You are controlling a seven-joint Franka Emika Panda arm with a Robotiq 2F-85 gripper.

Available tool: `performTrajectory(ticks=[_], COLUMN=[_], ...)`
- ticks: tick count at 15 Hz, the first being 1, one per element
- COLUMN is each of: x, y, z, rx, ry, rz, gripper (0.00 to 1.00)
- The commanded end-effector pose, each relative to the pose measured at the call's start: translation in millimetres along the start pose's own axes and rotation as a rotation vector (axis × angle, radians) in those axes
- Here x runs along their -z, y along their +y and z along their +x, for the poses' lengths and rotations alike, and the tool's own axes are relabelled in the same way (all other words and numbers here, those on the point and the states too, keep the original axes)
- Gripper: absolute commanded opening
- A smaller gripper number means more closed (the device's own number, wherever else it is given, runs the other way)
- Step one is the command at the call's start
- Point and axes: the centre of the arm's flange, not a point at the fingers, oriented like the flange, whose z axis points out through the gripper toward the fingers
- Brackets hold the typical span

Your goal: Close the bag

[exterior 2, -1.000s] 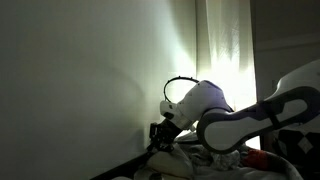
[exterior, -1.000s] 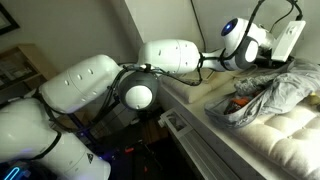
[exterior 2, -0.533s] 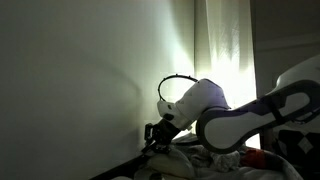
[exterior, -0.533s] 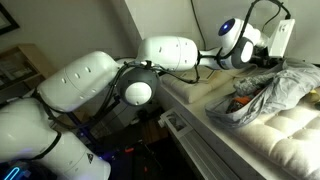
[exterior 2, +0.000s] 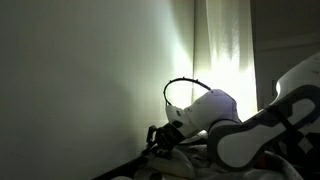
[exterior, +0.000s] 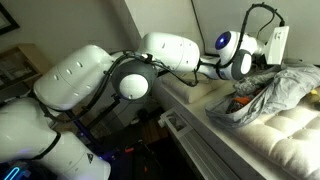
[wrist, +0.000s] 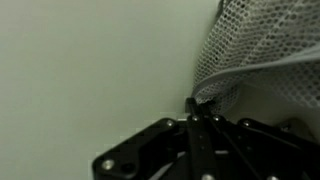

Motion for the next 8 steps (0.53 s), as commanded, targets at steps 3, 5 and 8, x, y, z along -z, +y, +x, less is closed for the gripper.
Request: performTrajectory(ticks=[3, 5, 8], x=[73, 79, 91], y=[-48, -56, -57], z=[10, 1, -14], rx=[-0.085, -0.155, -0.242], ry=[0.013, -0.008, -0.034], rz=[0.021, 0.054, 0.09], gripper=[0.01, 0.01, 0.01])
